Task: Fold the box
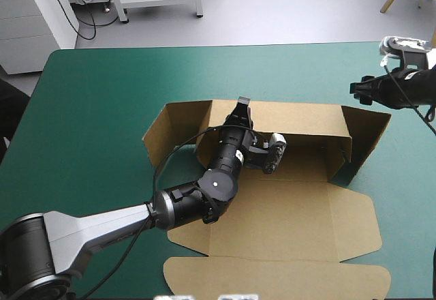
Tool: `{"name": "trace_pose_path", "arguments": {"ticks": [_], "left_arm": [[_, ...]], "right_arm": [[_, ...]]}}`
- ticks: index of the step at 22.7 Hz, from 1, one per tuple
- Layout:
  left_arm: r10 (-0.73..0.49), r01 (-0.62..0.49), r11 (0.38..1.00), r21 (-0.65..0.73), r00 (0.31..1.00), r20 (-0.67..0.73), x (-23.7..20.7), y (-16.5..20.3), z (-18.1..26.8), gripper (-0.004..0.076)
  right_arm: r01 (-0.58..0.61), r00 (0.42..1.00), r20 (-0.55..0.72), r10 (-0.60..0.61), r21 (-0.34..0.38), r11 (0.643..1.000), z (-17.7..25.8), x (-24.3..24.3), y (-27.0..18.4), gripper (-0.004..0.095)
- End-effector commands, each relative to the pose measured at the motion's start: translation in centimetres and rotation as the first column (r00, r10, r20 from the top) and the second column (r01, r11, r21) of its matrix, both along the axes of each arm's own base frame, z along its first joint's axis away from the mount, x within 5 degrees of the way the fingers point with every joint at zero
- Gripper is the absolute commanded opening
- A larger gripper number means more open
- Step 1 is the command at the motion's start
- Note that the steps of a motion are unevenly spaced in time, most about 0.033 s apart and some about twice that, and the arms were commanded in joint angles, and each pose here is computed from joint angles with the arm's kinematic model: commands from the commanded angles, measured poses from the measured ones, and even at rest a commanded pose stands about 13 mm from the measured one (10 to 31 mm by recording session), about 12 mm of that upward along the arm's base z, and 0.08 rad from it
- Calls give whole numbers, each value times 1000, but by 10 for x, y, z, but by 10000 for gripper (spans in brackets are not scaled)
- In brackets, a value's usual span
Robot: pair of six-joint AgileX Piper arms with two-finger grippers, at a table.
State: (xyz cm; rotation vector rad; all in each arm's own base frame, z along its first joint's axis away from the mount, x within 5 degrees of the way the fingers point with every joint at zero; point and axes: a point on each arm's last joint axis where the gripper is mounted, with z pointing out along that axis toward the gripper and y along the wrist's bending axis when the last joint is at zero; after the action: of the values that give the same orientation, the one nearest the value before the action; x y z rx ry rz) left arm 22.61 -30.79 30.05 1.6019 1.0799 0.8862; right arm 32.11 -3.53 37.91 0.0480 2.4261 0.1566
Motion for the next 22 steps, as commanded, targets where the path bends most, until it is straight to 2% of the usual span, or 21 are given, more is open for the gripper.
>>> {"name": "trace_pose_path", "arguments": {"ticks": [1, 9, 12, 15, 17, 19, 22], "left_arm": [[21, -16, 998, -53, 996, 87, -3, 7, 29, -10], [142, -128, 962, -240, 989, 41, 0, 13, 31, -10], [173, -163, 932, -323, 985, 1, 0, 15, 31, -10], [172, -167, 932, -322, 985, -11, 0, 15, 30, -10], [157, -153, 947, -283, 988, -5, -1, 14, 29, -10], [127, -127, 965, -229, 992, -15, -2, 12, 26, -10], [98, -100, 985, -142, 995, -23, -3, 12, 19, -10]], "right_arm": [[12, 999, 53, -10, -34, 999, 6, 10, -3, 661], [-19, 999, -33, 17, -44, 999, -6, 12, -4, 657], [-52, 991, -123, 47, -34, 998, -11, 5, -2, 640], [-91, 980, -179, 87, -13, 996, -13, -1, 1, 634], [-164, 966, -191, 172, 56, 985, -13, -4, 10, 625], [-222, 959, -150, 241, 132, 966, -10, -5, 19, 624], [-284, 942, -133, 308, 173, 943, -20, -17, 27, 620]]}}
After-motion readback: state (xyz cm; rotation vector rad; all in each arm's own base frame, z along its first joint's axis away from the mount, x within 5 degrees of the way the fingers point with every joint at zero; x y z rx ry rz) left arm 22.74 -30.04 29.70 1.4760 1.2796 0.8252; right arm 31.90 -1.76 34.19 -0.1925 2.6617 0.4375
